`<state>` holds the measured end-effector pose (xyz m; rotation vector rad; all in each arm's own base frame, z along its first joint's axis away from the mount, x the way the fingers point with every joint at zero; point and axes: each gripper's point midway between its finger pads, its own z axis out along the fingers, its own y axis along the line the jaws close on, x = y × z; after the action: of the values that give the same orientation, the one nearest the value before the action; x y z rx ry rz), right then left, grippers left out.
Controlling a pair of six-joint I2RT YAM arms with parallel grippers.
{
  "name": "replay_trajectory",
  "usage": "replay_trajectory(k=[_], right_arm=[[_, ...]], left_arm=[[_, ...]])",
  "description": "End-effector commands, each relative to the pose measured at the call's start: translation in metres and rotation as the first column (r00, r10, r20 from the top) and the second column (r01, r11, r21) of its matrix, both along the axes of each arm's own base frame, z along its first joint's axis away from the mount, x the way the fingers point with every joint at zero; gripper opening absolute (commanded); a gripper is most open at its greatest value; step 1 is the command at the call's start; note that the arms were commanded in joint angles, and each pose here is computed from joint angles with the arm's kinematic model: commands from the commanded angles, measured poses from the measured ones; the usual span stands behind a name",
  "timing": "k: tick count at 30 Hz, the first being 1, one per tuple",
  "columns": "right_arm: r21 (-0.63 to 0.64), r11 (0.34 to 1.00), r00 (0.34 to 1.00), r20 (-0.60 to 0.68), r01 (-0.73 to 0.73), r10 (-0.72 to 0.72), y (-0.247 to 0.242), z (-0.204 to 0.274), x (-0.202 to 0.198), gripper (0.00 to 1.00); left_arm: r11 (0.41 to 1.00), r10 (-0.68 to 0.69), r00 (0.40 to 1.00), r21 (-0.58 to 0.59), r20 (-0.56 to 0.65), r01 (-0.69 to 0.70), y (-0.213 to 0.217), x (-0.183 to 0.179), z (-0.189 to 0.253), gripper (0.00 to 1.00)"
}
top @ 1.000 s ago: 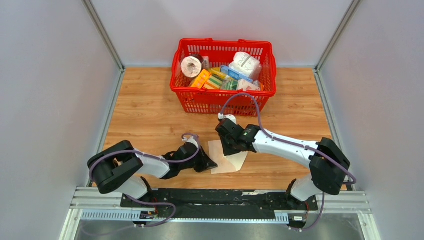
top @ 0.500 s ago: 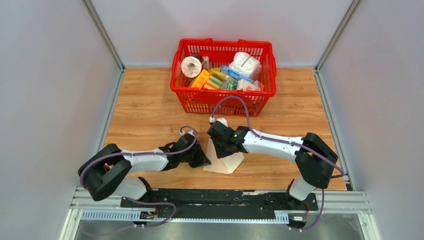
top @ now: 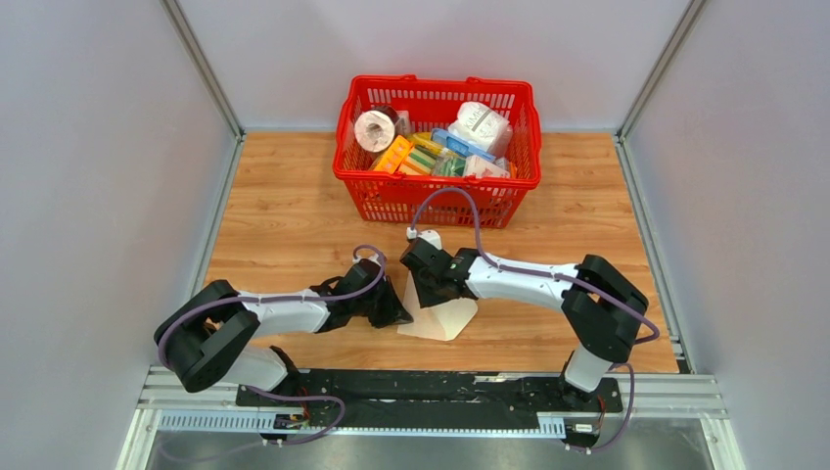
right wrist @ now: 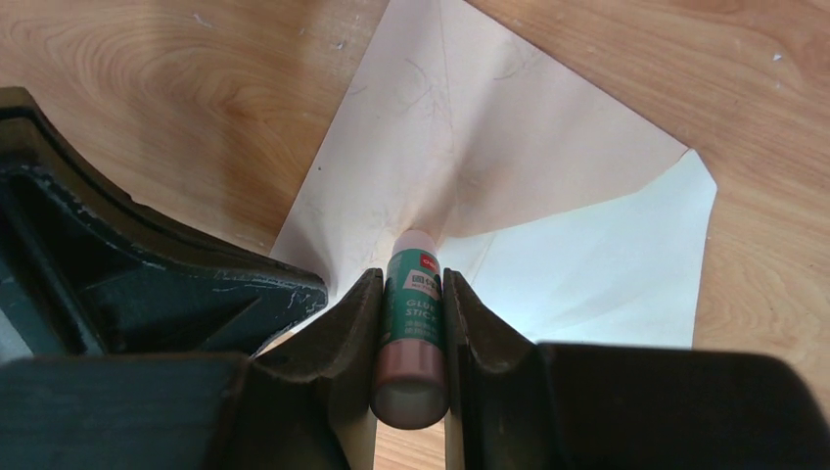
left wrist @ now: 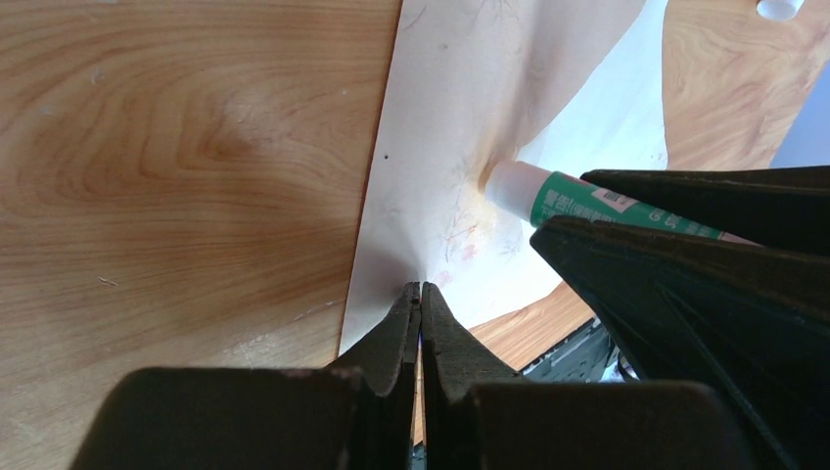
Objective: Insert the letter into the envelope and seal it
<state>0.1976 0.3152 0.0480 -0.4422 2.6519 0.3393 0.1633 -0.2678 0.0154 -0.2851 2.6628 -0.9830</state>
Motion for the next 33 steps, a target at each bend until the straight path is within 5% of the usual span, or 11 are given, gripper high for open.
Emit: replay_trajectory(k=[1,18,33], right_arm=[[0.017,0.999,0.996,0.073,0.04,-0.041,0.01,0.007,0.018,0.0],[-0.03,0.997,0.997,0.033,-0.065,0.066,0.019,0.005,-0.022,0.0],[-0.158,0.987,0.994,0.109,0.023,-0.006,0.006,-0.015,0.02,0.0]], left_arm=[[0.998,-0.01,0.999,0.066,-0.039,0.012,0.013,-0.01,-0.018,0.06],[0.998,-0.008,0.999,0.066,-0.034,0.01,0.012,-0.006,-0.016,0.06],[0.997,-0.017,0.999,0.072,-0.037,0.019,0.015,-0.006,-0.016,0.06]])
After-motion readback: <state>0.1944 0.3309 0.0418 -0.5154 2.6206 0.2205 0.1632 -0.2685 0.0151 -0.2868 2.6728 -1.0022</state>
